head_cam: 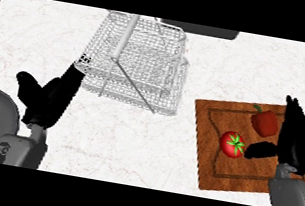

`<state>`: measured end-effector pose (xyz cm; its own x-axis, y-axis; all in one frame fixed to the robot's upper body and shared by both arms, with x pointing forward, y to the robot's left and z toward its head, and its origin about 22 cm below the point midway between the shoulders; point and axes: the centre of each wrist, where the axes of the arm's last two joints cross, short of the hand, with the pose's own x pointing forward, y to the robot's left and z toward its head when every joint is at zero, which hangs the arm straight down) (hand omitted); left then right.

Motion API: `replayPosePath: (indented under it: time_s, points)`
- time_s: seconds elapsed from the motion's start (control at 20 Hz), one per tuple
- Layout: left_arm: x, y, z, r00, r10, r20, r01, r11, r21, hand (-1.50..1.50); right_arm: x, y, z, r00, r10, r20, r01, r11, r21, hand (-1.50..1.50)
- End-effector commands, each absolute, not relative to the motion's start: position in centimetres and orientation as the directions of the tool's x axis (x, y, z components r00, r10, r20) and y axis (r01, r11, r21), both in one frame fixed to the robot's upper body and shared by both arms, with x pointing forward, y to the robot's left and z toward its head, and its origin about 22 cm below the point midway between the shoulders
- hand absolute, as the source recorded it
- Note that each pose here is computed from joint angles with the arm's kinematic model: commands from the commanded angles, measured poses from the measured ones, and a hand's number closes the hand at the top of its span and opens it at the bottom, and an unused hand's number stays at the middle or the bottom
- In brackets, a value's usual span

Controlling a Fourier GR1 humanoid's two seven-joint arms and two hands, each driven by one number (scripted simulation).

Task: Pick the bell pepper from the cutting board and place it in the tiered basket

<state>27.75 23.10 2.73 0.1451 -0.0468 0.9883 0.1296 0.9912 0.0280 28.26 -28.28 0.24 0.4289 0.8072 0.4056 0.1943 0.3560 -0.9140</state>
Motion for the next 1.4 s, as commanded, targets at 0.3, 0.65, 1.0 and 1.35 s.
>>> replayPosePath:
  time_s: [0.3, 0.65, 1.0, 1.35]
  points:
    - [28.2, 21.3, 2.9, 0.173, -0.028, 0.984, 0.187, 0.982, -0.005, 0.0, 30.2, -28.5, -2.1, 0.382, 0.839, 0.389, 0.085, 0.387, -0.918, 1.5]
    - [27.6, 24.2, 2.5, 0.171, -0.033, 0.985, 0.177, 0.984, 0.002, 0.0, 28.9, -28.2, -4.6, 0.278, 0.884, 0.375, 0.142, 0.348, -0.926, 1.5]
    - [27.8, 21.2, 1.7, 0.161, -0.022, 0.987, 0.163, 0.987, -0.004, 0.0, 29.7, -27.7, -2.6, 0.239, 0.869, 0.432, 0.248, 0.376, -0.893, 1.5]
    - [27.5, 23.4, 2.3, 0.185, -0.046, 0.982, 0.141, 0.99, 0.02, 0.0, 23.2, -18.1, -5.0, 0.41, 0.841, 0.353, -0.075, 0.417, -0.906, 1.5]
